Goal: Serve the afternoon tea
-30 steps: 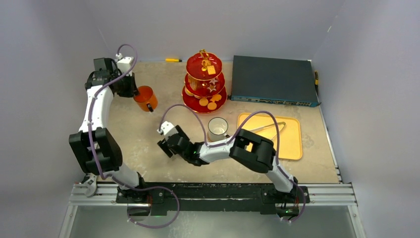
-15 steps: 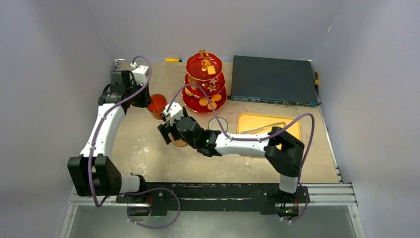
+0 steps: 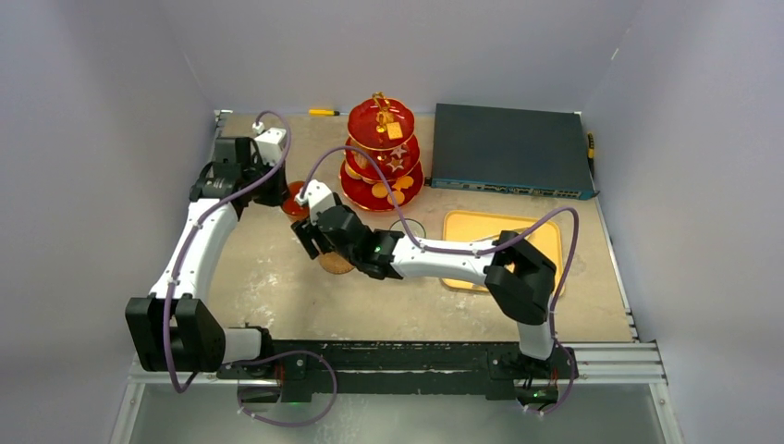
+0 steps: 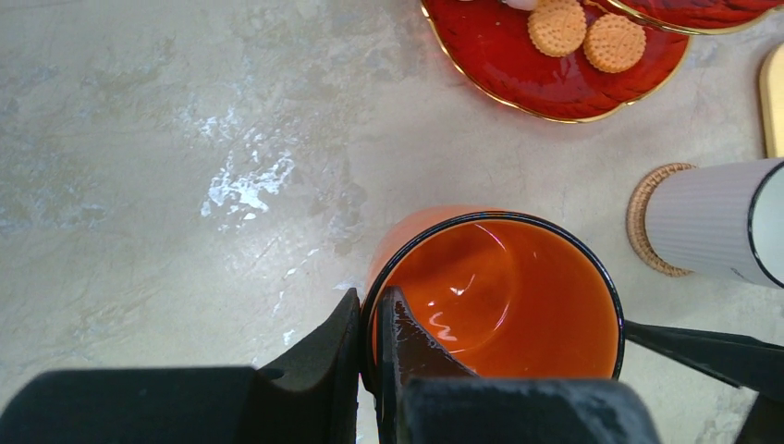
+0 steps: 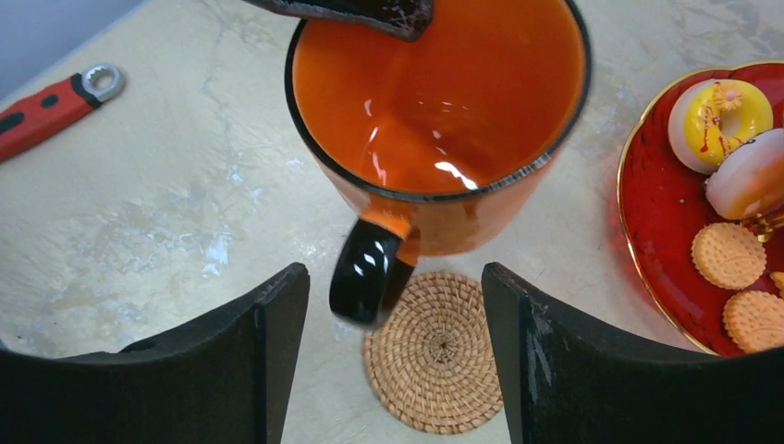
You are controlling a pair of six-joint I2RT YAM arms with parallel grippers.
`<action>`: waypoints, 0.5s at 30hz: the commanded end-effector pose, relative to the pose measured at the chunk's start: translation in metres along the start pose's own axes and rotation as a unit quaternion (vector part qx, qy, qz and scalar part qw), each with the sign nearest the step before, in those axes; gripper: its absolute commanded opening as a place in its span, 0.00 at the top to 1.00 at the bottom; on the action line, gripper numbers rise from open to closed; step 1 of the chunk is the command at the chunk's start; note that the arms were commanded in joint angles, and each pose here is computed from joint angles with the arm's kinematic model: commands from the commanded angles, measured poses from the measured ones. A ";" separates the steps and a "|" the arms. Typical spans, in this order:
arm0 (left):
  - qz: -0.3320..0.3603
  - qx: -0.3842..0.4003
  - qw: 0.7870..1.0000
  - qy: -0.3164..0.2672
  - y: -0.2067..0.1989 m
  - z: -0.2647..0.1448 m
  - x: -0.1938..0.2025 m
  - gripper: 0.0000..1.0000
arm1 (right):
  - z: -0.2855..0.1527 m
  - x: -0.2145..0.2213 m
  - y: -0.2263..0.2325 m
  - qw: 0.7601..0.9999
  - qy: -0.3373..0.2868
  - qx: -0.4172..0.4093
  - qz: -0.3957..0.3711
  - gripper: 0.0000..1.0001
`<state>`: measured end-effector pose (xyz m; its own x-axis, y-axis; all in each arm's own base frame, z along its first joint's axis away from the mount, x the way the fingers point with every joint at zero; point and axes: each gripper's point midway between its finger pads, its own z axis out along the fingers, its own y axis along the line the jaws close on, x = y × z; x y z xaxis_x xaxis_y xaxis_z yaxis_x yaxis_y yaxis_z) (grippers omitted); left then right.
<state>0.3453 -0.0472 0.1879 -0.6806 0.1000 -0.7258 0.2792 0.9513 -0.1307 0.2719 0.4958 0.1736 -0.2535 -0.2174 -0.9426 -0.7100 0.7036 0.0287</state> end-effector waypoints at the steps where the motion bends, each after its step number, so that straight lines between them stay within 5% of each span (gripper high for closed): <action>1: 0.010 0.041 0.998 -0.044 -0.027 -0.014 -0.021 1.00 | 0.003 -0.021 0.000 1.000 -0.008 -0.002 -0.002 0.30; 10: 0.027 0.081 0.996 -0.019 -0.047 -0.014 -0.007 1.00 | 0.008 -0.023 -0.009 1.000 -0.010 0.015 -0.008 0.55; 15: 0.034 0.094 0.995 -0.009 -0.053 -0.015 0.002 1.00 | 0.005 -0.022 -0.016 0.999 -0.010 0.031 -0.013 0.80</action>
<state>0.3387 -0.0672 0.1898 -0.6710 0.1426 -0.7276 0.3470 0.9276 -0.1383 0.2763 0.4929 0.1589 -0.2666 -0.2925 -0.9184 -0.7077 0.7063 -0.0195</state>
